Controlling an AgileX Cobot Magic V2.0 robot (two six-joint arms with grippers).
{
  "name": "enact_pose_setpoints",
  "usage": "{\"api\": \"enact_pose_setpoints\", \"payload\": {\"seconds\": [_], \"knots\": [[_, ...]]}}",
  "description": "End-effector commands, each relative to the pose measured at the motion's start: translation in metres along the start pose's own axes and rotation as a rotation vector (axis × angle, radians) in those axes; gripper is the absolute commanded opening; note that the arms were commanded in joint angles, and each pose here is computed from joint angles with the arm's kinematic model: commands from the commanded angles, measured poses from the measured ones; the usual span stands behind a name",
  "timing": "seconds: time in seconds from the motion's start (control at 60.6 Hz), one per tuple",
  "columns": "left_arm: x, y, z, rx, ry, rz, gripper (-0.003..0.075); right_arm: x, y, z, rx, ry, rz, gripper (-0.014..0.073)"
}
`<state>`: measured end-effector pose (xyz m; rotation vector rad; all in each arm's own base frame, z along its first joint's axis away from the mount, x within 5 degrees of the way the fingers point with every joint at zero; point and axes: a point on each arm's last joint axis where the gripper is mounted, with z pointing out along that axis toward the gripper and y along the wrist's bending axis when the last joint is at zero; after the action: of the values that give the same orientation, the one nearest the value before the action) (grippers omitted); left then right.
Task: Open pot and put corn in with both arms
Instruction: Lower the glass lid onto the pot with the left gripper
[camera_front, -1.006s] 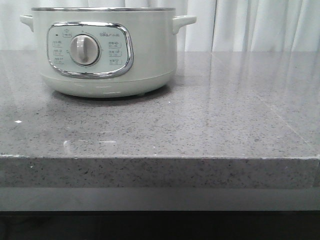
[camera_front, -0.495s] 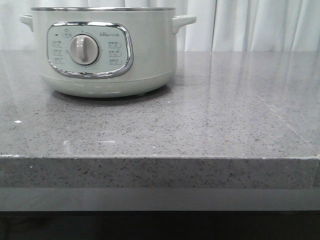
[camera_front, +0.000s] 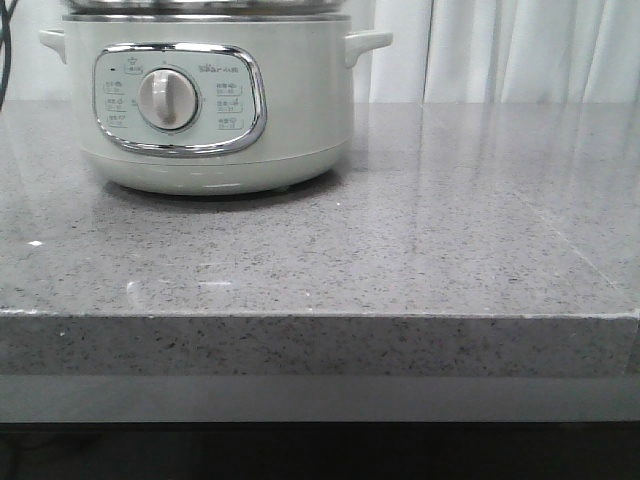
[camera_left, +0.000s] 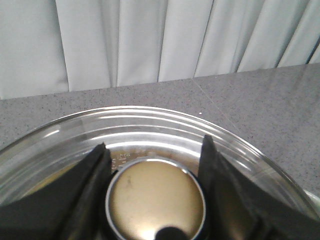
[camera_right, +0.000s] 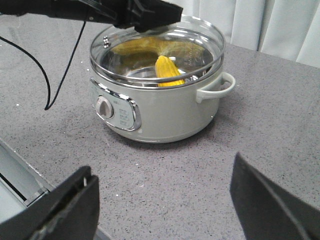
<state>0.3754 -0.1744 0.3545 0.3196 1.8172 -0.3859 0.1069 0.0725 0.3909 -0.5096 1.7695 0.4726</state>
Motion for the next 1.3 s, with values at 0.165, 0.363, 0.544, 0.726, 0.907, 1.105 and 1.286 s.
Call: {"api": "enact_pose_setpoints", "payload": {"seconds": [0.165, 0.363, 0.544, 0.726, 0.907, 1.105, 1.286], "knots": [[-0.041, -0.005, -0.018, 0.005, -0.215, -0.013, 0.0206, -0.015, 0.0, -0.005, 0.004, -0.107, -0.004, 0.0562], [-0.036, -0.005, -0.017, 0.01, -0.164, -0.012, 0.0206, -0.015, 0.0, -0.005, 0.004, -0.107, -0.004, 0.0562], [-0.034, -0.006, -0.017, 0.012, -0.141, -0.01, 0.0206, -0.015, 0.0, -0.005, 0.004, -0.107, -0.004, 0.0562], [-0.034, -0.006, -0.017, 0.012, -0.138, -0.01, 0.0206, -0.015, 0.0, -0.005, 0.004, -0.107, -0.004, 0.0562], [-0.035, -0.006, -0.017, 0.013, -0.135, -0.009, 0.0206, -0.015, 0.0, -0.005, 0.004, -0.107, -0.004, 0.0562], [-0.043, -0.009, -0.021, 0.028, -0.088, -0.007, 0.0206, -0.015, 0.0, -0.005, 0.004, -0.107, -0.004, 0.0562], [-0.042, -0.009, -0.019, 0.028, -0.08, -0.007, 0.0206, -0.015, 0.0, -0.005, 0.004, -0.107, -0.004, 0.0562]]}}
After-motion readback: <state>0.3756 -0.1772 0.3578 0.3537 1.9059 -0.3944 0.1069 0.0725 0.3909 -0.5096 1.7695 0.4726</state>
